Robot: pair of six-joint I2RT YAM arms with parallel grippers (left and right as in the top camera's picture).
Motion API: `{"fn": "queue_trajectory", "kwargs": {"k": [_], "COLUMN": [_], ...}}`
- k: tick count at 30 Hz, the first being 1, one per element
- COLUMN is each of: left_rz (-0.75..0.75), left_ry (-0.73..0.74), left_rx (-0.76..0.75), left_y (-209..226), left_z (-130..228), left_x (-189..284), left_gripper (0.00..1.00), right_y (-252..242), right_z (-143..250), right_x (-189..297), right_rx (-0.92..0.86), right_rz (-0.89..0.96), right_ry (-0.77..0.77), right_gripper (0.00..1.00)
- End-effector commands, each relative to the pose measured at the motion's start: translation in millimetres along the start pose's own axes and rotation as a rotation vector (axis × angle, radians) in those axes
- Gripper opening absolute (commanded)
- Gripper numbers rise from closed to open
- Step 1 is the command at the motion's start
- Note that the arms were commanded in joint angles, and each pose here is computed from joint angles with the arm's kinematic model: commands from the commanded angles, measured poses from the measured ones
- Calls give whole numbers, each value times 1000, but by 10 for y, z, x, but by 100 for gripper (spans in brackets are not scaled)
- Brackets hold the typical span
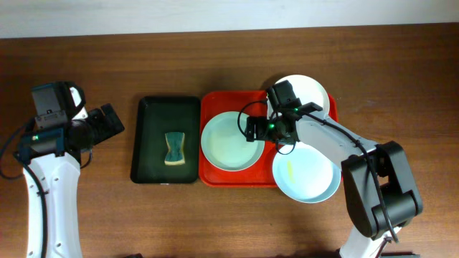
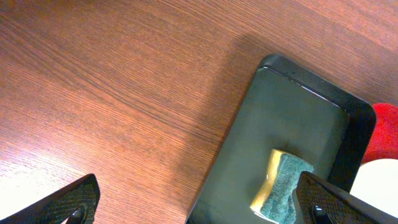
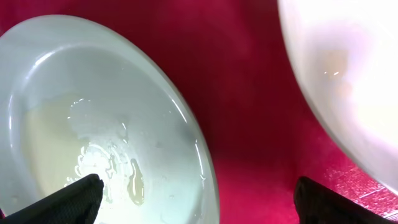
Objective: Clean dirty plates on tray and stack at the side
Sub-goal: 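Retract the left arm to the left side of the table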
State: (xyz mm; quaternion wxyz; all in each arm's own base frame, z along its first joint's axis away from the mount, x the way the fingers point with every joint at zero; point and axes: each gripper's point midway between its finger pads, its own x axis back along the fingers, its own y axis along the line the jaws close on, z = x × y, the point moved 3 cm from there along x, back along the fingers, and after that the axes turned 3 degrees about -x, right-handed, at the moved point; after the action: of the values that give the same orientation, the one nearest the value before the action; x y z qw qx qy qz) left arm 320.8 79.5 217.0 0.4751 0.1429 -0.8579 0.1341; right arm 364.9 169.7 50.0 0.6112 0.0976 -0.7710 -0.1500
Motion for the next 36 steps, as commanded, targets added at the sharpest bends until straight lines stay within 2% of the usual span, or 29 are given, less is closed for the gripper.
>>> {"fn": "queue_trajectory", "kwargs": {"k": [1,2,4,5,6,7,9,21,29,36], "left_rz": [2,2,2,2,2,2,2,2,2,2], "left_ry": [-22,-21,-21,-22,-21,-22,-22,-21,-22,-21], "left_rx": [1,1,1,1,1,1,1,1,1,1], "left_y": [4,5,5,4,5,4,4,5,4,5], "left_z": [-44,-43,-43,-44,-43,-44,-44,-43,-44,-43], "left_x": [64,64,64,64,64,64,64,64,64,64], "left_gripper": [99,99,99,99,99,99,99,99,99,99], "right_y": [166,235,211,182,161,145,105,-95,-145,-133], "right_z": [117,156,142,128,119,117,118,133,143,131], "right_x": [-16,-4,-7,-13,-16,-18,-21,-59,-56,-60], "right_rx": [-3,-3,-4,-7,-8,-8,-11,-18,-20,-17], "right_rz": [-111,-160,-145,-124,-110,-99,-72,57,88,85], "right_ry": [71,98,90,80,73,70,67,55,55,48], "right_gripper": [98,98,98,88,62,48,40,39,16,15]}}
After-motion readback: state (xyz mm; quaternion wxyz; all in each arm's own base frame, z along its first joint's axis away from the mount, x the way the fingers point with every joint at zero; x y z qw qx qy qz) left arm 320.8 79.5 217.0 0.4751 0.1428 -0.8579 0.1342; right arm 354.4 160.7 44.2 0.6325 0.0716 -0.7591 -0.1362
